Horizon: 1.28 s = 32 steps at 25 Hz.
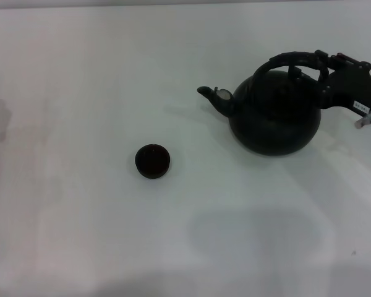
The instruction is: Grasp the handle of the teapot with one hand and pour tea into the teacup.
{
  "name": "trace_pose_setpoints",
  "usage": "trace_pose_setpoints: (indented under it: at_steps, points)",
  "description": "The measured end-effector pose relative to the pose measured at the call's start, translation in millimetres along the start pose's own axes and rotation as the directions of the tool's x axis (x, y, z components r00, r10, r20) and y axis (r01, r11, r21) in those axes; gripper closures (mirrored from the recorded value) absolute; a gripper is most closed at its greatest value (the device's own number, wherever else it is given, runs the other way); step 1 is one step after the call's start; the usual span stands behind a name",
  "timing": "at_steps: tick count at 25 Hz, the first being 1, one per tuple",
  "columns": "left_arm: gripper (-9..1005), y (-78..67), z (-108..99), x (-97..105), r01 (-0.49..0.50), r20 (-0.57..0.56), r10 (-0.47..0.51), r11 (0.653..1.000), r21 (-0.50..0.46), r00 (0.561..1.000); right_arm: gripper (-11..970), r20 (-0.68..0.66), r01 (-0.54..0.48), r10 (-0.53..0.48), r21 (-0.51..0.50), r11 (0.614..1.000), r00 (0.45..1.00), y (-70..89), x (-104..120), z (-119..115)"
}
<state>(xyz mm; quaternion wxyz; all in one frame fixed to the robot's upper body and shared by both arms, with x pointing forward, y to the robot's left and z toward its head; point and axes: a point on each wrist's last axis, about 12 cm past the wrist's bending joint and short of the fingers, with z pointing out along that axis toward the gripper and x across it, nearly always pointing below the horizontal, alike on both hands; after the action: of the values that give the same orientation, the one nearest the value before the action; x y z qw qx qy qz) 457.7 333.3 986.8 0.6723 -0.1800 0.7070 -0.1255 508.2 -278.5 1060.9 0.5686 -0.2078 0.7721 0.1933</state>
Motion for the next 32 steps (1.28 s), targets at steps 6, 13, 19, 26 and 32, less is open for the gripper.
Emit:
trace_pose_setpoints:
  at_steps: [6, 13, 19, 26, 32]
  points:
    - [106, -4.1, 1.7, 1.0, 0.013, 0.001, -0.013, 1.0, 0.009, 1.0, 284, 0.074, -0.045, 0.051, -0.072, 0.996, 0.996, -6.8, -1.1, -19.8]
    - [106, -6.8, 3.8, 1.2, 0.017, 0.003, -0.017, 1.0, 0.016, 1.0, 183, 0.134, -0.088, 0.108, -0.148, 0.985, 0.985, -20.4, 3.8, -51.0]
    - [106, -7.2, 4.2, 1.0, 0.015, 0.004, -0.015, 1.0, 0.018, 1.0, 182, 0.211, -0.132, 0.175, -0.202, 0.97, 0.962, -30.6, 6.2, -72.9]
    - [106, -6.6, 4.3, 0.4, 0.014, 0.007, -0.014, 1.0, 0.016, 1.0, 185, 0.349, -0.205, 0.215, -0.066, 0.977, 0.912, -44.7, 16.8, -84.3]
    - [106, -6.5, 4.2, 0.6, 0.01, 0.004, -0.01, 1.0, 0.018, 1.0, 188, 0.431, -0.187, 0.131, 0.089, 0.978, 0.893, -45.2, 32.4, -61.1]
